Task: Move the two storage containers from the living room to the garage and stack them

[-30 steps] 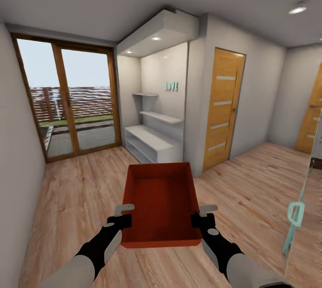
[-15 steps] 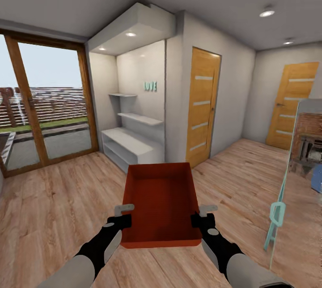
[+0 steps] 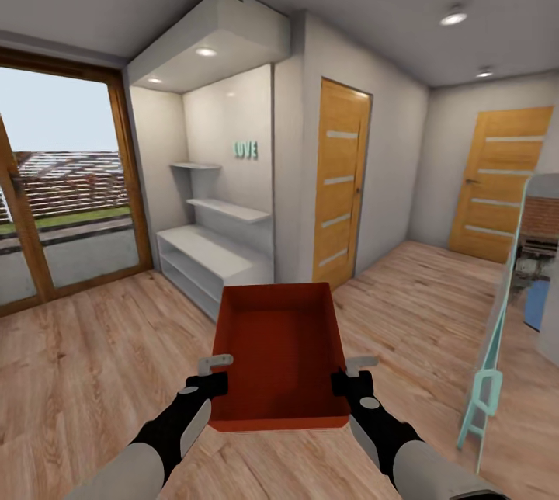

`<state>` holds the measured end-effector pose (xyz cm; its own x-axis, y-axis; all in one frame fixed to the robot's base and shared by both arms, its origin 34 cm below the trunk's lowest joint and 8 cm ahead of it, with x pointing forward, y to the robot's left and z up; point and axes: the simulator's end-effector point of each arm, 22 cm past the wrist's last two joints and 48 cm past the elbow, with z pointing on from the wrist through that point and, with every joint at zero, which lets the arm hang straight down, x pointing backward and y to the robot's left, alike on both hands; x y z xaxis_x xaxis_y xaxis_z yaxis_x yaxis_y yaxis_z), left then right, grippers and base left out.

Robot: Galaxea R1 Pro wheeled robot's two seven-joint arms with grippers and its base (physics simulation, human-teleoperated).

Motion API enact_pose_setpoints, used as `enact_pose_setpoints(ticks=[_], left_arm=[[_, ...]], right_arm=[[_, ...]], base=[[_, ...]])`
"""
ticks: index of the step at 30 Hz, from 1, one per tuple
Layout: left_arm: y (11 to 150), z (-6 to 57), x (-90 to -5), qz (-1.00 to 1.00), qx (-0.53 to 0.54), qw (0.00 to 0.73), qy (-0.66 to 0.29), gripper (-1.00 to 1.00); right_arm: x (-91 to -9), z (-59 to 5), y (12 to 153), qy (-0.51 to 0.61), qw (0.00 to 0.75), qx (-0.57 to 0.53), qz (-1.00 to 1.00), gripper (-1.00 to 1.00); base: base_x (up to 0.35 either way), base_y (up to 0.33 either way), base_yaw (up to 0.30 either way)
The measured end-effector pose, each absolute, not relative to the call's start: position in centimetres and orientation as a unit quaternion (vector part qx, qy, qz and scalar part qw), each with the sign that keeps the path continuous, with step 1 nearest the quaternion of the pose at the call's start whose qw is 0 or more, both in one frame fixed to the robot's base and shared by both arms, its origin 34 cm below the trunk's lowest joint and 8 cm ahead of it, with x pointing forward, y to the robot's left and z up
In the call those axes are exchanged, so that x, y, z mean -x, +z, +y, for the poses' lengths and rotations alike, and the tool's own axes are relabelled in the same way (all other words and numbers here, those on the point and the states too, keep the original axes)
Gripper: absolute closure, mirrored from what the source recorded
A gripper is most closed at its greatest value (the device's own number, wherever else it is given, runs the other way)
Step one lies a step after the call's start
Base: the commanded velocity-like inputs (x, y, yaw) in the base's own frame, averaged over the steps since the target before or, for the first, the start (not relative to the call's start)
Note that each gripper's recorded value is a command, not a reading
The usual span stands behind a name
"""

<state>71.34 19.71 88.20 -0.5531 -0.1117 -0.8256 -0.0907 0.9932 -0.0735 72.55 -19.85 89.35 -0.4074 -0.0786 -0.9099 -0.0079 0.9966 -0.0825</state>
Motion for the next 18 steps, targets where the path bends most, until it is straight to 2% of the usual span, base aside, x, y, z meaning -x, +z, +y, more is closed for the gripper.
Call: enact_pose_setpoints(ticks=[18], left_arm=[[88.32, 19.78, -71.41, 0.88, 0.057, 0.471, -0.011, 1.0]], right_arm=[[-72.58, -19.78, 89.44, -0.033, 0.545, 0.025, 0.837, 1.0]], base=[[0.322, 0.0, 0.0]])
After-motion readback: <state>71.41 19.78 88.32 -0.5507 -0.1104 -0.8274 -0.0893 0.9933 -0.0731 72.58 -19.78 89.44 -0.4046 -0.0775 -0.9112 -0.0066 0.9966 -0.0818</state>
